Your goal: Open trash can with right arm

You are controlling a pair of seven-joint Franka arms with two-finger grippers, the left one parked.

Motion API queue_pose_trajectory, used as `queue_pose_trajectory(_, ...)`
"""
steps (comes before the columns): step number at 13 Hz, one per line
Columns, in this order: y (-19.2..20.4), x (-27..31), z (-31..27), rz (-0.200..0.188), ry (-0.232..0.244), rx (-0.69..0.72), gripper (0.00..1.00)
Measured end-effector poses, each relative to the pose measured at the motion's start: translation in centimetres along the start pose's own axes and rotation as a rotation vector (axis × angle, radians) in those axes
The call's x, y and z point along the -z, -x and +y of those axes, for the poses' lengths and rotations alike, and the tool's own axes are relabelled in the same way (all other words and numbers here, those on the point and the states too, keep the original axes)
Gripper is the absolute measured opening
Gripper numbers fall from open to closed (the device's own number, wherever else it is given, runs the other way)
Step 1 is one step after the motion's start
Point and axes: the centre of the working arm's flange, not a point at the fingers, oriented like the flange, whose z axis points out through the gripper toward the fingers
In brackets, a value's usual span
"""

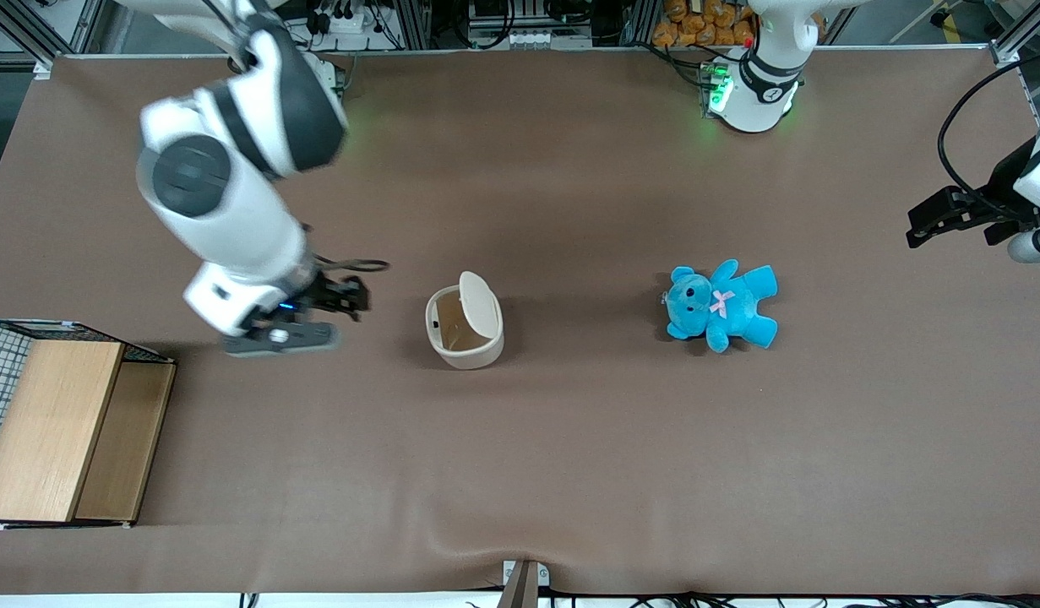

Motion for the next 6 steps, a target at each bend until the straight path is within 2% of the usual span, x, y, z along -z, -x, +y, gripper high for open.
queue_pose_trajectory(3, 2.1, 5.8, 6.4, 0.009, 0.003, 0.046, 1.0)
queue_pose_trajectory(6, 5.1, 10.8, 11.8, 0.017, 0.007, 0.006, 1.0)
